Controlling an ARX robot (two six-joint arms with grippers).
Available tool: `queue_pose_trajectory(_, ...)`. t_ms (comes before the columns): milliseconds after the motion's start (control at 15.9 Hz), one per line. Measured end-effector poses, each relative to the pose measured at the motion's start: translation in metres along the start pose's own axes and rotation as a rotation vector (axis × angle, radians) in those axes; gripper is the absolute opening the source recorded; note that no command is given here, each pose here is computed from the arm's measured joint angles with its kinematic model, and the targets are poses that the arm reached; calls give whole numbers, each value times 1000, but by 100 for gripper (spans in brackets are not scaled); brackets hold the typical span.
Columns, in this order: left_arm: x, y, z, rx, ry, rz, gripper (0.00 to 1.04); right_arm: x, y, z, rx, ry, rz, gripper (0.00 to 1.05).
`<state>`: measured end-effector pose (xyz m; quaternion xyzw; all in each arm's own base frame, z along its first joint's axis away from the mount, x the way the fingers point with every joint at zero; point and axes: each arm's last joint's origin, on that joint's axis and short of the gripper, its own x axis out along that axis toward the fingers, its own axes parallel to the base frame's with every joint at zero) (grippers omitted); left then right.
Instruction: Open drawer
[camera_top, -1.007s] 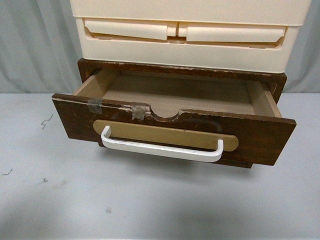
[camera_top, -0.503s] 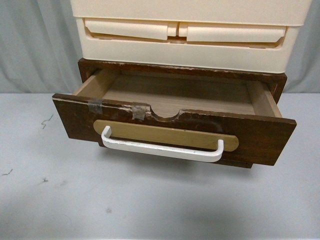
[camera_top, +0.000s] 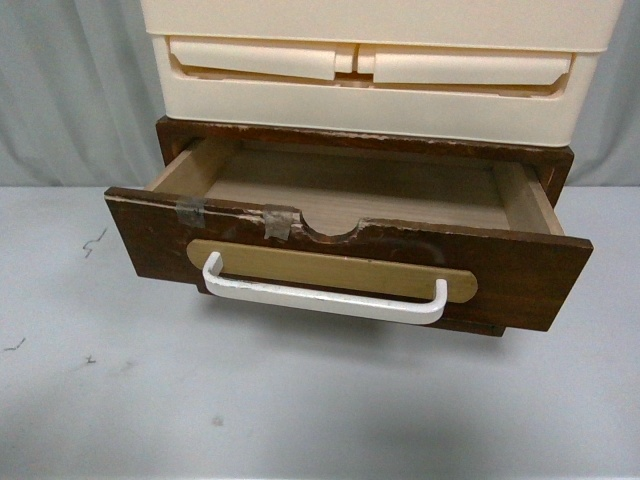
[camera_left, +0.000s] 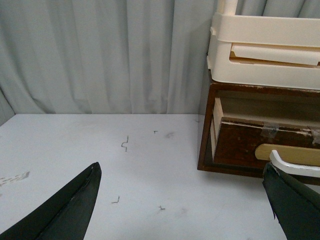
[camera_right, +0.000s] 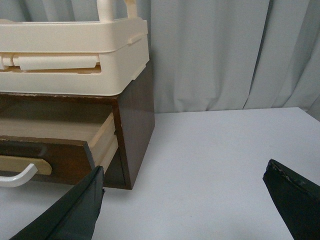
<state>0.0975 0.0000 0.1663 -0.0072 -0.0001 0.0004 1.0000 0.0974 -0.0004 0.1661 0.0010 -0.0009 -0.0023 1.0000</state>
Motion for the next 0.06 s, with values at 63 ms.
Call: queue_pose_trajectory(63, 0, 0, 0, 0, 0, 0, 98, 0, 0, 0, 0, 0, 0, 98)
